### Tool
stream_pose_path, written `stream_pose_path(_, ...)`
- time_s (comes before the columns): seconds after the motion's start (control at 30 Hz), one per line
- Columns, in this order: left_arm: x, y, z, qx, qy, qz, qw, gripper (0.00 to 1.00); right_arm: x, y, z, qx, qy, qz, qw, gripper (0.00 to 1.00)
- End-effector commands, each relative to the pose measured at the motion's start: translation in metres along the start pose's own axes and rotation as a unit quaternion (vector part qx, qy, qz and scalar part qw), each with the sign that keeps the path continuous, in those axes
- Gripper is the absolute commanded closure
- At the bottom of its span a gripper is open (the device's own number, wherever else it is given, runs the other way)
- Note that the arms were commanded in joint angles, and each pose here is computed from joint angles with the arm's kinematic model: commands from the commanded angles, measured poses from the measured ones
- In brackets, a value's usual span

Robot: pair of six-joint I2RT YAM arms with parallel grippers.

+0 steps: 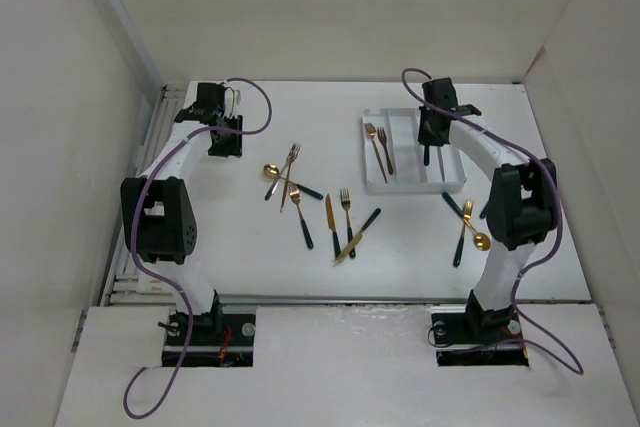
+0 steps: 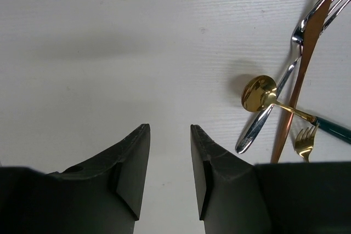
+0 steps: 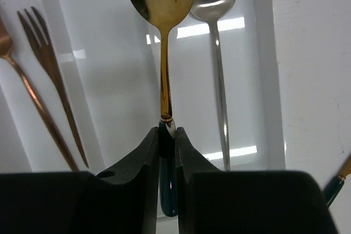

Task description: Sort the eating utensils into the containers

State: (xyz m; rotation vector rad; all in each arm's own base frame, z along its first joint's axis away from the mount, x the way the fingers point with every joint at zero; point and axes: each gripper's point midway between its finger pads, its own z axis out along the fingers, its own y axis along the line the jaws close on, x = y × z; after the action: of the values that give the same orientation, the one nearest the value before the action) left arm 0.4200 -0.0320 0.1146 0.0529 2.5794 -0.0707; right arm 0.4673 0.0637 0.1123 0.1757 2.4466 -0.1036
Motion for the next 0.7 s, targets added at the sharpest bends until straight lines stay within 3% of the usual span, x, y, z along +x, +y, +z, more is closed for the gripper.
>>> stream_pose_path(0.0, -0.013, -0.002, -0.012, 0.007, -0.021, 0.003, 1.0, 0.67, -0.018, -0.026, 0.011, 0.042, -0.024, 0.034, 0.998, 1.0)
stream_pose_path(0.2, -0.013, -0.001, -0.012, 0.003, -0.021, 0.003, 1.0, 0.67, -0.014, -0.032, 0.027, 0.052, -0.016, 0.003, 0.999, 1.0)
stream_pose_path(0.3, -0.011, -0.001, -0.009, 0.002, -0.016, 0.003, 1.0, 0.67, -0.012, -0.03, 0.033, 0.048, -0.007, -0.011, 0.999, 0.82)
stream_pose_path(0.33, -0.011, -0.001, -0.008, 0.002, -0.016, 0.003, 1.0, 0.67, -0.008, -0.03, 0.038, 0.049, 0.0, -0.019, 0.999, 0.69)
stream_pose_path(0.43, -0.011, -0.001, -0.008, 0.002, -0.016, 0.003, 1.0, 0.67, -0.005, -0.03, 0.038, 0.046, 0.006, -0.025, 0.999, 0.57)
stream_pose_path(0.47, -0.011, -0.001, -0.008, 0.002, -0.016, 0.003, 1.0, 0.67, -0.009, -0.03, 0.033, 0.044, -0.001, -0.023, 0.999, 0.46)
stream_pose_path(0.57, -0.009, 0.0, -0.005, 0.002, -0.012, 0.003, 1.0, 0.67, -0.025, -0.023, 0.01, 0.033, -0.016, -0.018, 0.999, 0.39)
stream_pose_path(0.67, -0.01, 0.004, -0.005, 0.0, -0.012, -0.001, 1.0, 0.67, -0.041, 0.03, -0.037, -0.001, -0.069, -0.052, 0.996, 0.36)
